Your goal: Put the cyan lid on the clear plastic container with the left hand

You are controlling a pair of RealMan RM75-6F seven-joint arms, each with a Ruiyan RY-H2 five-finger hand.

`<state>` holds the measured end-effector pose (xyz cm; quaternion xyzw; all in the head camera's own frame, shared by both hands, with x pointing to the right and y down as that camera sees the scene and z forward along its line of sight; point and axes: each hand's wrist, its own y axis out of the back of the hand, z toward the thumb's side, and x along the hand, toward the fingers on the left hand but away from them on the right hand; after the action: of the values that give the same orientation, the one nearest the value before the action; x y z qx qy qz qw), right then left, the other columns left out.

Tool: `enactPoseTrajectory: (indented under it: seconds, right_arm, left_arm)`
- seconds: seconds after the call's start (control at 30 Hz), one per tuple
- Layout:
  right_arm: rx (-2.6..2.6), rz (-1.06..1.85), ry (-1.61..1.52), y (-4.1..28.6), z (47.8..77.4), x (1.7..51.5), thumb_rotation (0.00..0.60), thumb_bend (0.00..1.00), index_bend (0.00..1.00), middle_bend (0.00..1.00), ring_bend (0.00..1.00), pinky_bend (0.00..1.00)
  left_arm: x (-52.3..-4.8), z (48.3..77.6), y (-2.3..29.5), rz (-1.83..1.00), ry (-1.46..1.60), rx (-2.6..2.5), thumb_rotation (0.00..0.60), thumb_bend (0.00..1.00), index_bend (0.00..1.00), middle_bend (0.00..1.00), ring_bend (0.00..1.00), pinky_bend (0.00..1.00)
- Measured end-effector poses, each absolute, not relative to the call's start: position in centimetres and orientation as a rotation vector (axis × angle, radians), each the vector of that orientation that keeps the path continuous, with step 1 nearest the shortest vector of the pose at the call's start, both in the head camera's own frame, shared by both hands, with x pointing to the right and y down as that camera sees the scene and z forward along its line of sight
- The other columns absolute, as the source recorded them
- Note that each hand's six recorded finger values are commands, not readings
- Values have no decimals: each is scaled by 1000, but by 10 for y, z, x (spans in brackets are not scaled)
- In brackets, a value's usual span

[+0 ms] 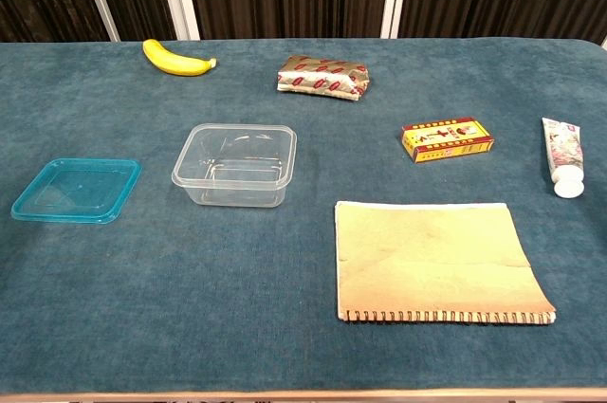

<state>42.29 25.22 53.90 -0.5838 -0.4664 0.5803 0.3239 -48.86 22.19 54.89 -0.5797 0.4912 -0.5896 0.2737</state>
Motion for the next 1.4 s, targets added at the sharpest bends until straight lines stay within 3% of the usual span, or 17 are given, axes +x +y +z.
enactPoseTrajectory:
  seconds: [1.03, 1.4]
  right_arm:
    - [-1539, 1531, -1239, 253, 536, 428, 600, 268, 33, 0, 0, 0]
    - [-1531, 1551, -1236, 253, 539, 429, 600, 268, 33, 0, 0, 0]
  left_arm:
    - [-477, 560, 208, -1555, 1164, -1577, 600, 155, 83, 104, 0, 0]
    - [-436, 591, 155, -1551, 842, -1640, 600, 116, 45, 71, 0, 0]
